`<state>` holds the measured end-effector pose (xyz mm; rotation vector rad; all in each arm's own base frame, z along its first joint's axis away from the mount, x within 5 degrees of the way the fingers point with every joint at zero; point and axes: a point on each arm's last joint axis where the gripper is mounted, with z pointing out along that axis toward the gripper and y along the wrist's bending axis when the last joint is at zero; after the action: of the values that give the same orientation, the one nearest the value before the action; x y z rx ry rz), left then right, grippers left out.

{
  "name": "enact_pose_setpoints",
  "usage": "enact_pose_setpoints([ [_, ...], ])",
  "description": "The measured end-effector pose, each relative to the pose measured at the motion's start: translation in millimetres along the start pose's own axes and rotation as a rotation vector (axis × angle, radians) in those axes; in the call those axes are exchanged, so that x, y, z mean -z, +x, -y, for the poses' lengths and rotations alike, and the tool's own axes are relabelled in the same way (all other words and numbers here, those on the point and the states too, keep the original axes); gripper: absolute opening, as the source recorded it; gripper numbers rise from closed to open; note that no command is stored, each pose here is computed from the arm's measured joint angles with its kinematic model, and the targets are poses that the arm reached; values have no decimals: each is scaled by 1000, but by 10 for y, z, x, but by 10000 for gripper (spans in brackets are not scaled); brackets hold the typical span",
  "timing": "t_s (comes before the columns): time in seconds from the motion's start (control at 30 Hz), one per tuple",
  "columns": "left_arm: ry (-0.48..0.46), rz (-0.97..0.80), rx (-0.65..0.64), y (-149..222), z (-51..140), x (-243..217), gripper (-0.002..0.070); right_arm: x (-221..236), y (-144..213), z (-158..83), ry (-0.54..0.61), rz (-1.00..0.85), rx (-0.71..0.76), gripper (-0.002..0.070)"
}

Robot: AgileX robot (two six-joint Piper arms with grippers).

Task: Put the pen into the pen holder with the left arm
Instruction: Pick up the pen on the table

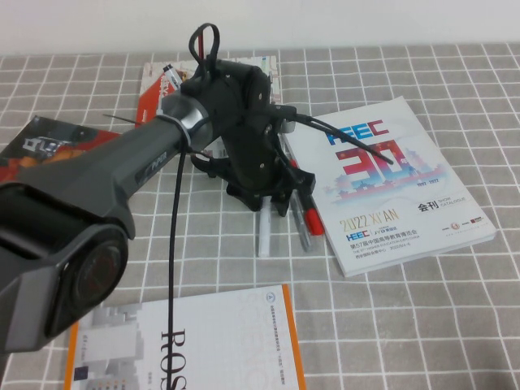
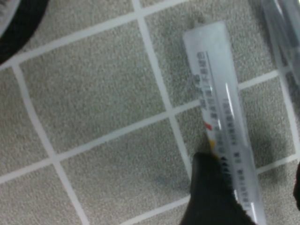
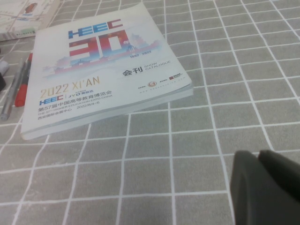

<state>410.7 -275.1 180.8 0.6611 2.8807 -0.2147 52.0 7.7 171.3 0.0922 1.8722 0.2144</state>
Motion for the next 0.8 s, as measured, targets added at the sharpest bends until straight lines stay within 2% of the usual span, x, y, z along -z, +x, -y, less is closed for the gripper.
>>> enact_pose_setpoints([
  [0.1,-3,-10,0,-6,-9,3,344,0,0,0,0,0,0,-15],
  [0.2,-27,-27,-9,5,-31,1,310,0,0,0,0,0,0,-15],
  [0.47,-68,-36,-40,2,-67,-2,111,0,0,0,0,0,0,-15],
  [0.67,-47,-35,-104,8,-53,84,106,0,0,0,0,0,0,-15],
  [0.8,-25,48,-147,5,17,535,106,0,0,0,0,0,0,-15],
])
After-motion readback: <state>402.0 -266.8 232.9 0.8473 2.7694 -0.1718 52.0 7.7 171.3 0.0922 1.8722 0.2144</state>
